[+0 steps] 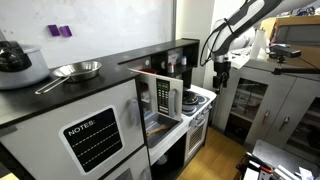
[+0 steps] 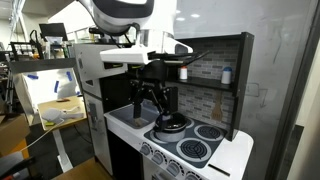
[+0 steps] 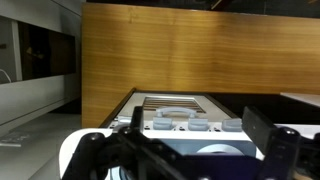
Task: Cover the grey pot with the black lid on the stove
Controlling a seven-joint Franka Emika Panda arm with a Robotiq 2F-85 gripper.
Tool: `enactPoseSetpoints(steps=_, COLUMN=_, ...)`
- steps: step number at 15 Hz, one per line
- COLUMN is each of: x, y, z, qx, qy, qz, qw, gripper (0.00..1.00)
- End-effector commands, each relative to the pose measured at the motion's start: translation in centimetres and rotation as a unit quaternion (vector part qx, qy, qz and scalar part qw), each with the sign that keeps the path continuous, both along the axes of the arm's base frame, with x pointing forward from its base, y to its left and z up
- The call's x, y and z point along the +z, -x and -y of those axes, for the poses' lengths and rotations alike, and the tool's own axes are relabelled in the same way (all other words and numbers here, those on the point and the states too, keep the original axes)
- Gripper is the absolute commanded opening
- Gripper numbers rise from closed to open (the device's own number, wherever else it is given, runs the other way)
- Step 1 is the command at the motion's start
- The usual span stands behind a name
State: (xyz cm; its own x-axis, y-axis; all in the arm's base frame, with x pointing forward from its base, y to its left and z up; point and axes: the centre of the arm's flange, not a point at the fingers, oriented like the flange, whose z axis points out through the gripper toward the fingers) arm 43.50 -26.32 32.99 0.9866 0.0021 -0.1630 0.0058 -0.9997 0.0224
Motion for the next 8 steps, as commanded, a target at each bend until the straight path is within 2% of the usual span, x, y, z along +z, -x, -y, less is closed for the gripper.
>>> enactPoseSetpoints(steps=1, x=0.8, y=4.1, z=-0.1, qx=-0.021, qy=0.008, qz=0.03, qw=0.9993, gripper=1.0)
enactPoseSetpoints(steps=5, x=1.3, y=7.7, z=0.6, qx=-0.046, qy=0.014, qz=0.047, qw=0.9977, gripper=1.0)
enactPoseSetpoints(steps=6, x=0.9, y=6.1, z=1.1, qx=-0.037, qy=-0.002, qz=0.03, qw=0.9989, gripper=1.0)
enactPoseSetpoints(steps=8, x=1.2, y=7.0, z=1.1, qx=-0.043, qy=0.001, qz=0.037, qw=0.9984, gripper=1.0)
